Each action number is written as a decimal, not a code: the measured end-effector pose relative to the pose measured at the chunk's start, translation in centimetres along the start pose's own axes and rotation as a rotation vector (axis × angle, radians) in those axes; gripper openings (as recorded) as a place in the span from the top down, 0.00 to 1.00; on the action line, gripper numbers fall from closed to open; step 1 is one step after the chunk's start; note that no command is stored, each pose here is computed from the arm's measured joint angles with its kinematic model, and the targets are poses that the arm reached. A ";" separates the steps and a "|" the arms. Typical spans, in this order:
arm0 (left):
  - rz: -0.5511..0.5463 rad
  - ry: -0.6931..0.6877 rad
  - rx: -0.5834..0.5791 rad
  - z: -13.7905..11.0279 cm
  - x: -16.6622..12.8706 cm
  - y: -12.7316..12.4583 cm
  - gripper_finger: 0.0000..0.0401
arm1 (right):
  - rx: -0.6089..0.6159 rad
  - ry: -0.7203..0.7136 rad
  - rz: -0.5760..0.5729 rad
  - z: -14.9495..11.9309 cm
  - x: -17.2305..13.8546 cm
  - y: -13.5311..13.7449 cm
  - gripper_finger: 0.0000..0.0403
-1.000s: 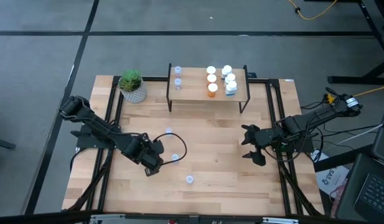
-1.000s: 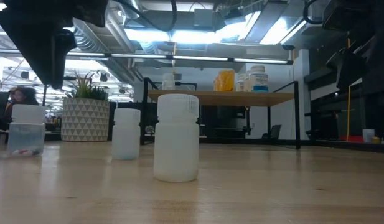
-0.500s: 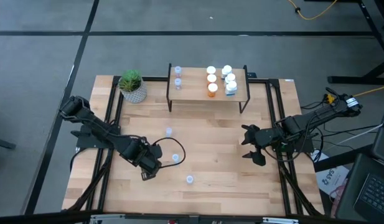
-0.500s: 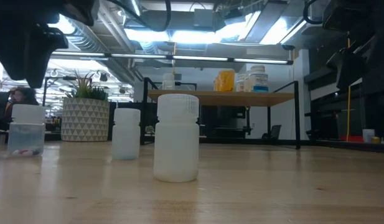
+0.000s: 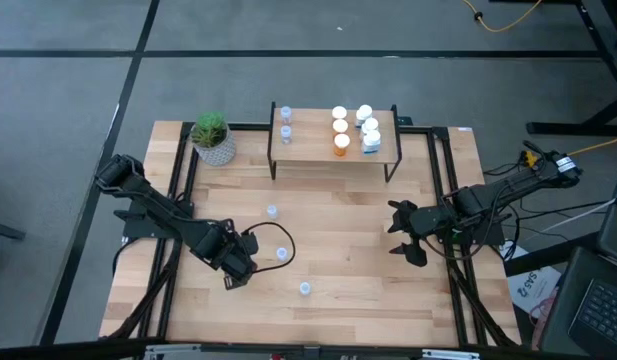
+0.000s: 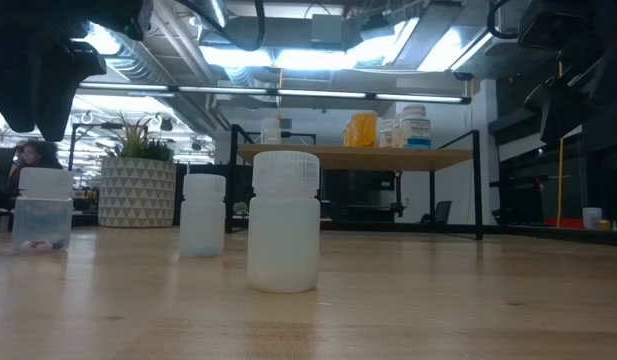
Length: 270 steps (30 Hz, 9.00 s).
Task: Pick and place medicine bottles onto shelf by color
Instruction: Put the transparent pill bottle on the shelf aligned with the other transparent pill bottles
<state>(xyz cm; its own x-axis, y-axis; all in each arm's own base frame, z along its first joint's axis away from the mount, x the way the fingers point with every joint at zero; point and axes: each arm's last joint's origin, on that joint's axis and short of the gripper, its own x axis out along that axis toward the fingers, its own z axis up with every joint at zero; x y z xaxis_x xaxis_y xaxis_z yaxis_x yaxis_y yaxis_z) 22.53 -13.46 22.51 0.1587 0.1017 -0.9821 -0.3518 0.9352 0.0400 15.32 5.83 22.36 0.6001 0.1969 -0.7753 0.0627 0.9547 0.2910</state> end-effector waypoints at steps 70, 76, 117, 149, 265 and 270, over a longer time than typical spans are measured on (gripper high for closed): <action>0.082 -0.056 -0.002 1.2 1.5 0.0 0.47 | -0.001 -0.001 0.001 0.0 0.0 0.0 0.21; 0.077 -0.053 0.004 1.0 1.5 -0.2 0.47 | -0.001 -0.001 0.000 0.0 0.0 0.0 0.21; 0.077 -0.005 -0.013 0.7 1.4 0.0 0.47 | -0.001 0.000 0.000 0.0 0.0 0.0 0.21; 0.021 -0.022 -0.025 0.3 3.2 -0.1 0.47 | 0.000 0.000 0.000 0.0 0.0 0.0 0.21; 0.036 -0.162 -0.205 20.5 -7.8 24.5 0.71 | -0.057 0.061 -0.032 -0.6 0.0 -0.3 0.21; 0.042 -0.141 -0.202 21.2 -6.7 24.4 0.71 | -0.058 0.061 -0.032 -0.6 0.0 -0.3 0.21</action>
<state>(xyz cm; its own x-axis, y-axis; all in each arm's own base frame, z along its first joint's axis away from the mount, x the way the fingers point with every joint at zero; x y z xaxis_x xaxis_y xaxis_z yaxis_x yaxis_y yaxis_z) 32.40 15.90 33.92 0.2622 0.1984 -0.9444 -0.5354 0.8441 0.0286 14.82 5.65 21.96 0.5488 0.1776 -0.8169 0.0340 0.9716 0.2341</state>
